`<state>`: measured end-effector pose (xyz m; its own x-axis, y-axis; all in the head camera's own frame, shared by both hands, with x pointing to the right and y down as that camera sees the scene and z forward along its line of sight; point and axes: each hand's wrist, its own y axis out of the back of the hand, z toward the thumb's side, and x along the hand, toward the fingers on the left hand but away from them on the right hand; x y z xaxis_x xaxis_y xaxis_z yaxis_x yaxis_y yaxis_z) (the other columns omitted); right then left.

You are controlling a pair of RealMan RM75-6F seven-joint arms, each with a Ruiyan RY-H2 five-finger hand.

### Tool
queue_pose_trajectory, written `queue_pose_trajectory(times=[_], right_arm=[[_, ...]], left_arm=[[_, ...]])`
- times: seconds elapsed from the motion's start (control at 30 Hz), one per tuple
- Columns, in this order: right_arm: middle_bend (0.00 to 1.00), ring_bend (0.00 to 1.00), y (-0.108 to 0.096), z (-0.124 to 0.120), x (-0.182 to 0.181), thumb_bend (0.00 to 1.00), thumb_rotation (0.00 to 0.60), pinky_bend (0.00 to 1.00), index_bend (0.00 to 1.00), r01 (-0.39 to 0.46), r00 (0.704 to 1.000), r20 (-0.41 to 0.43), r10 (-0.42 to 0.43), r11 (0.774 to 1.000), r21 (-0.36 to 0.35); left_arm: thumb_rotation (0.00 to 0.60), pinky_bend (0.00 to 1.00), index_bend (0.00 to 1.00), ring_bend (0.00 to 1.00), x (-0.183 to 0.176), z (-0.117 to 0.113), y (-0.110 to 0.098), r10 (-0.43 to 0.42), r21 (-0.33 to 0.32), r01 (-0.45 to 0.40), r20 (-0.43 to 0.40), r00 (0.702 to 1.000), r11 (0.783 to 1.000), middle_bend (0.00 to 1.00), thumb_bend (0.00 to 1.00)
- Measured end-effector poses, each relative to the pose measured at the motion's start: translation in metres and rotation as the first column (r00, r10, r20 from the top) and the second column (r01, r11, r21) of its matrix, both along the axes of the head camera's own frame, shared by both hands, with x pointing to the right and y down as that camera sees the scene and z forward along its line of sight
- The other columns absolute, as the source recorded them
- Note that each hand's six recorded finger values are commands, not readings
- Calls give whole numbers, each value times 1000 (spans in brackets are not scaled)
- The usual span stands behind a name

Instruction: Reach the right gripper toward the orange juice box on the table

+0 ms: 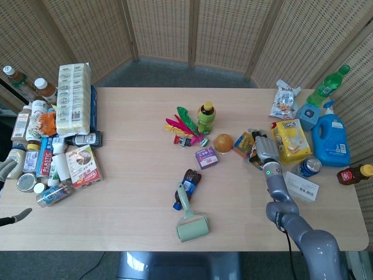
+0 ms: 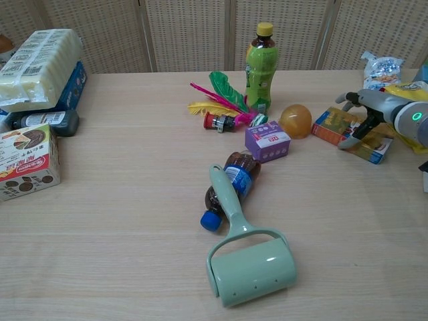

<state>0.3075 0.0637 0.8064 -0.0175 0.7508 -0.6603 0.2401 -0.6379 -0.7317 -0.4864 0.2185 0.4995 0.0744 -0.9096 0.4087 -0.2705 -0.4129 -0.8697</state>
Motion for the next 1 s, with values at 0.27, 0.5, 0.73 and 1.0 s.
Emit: queue_pose_trajectory(times=[0.27, 0.5, 0.73, 1.0], right_arm=[[469, 321, -6, -10, 2, 229, 600, 553, 206, 8, 1000, 6, -8, 998, 65], [468, 322, -21, -34, 1, 219, 600, 552, 205, 38, 998, 38, -45, 987, 158], [465, 322, -36, -71, -11, 195, 600, 553, 206, 67, 991, 98, -92, 970, 235], [462, 322, -40, -132, -42, 190, 600, 552, 206, 95, 970, 187, -156, 950, 299]], left_arm=[[600, 0, 0, 0, 1, 0, 1, 4, 1, -4, -2, 1000, 1000, 0, 0], [600, 0, 0, 0, 5, 0, 2, 16, -2, -16, -10, 1000, 1000, 0, 0], [600, 0, 0, 0, 8, -3, 3, 26, 4, -26, -22, 999, 1000, 0, 0], [600, 0, 0, 0, 12, -7, 4, 42, 9, -42, -43, 998, 999, 0, 0]])
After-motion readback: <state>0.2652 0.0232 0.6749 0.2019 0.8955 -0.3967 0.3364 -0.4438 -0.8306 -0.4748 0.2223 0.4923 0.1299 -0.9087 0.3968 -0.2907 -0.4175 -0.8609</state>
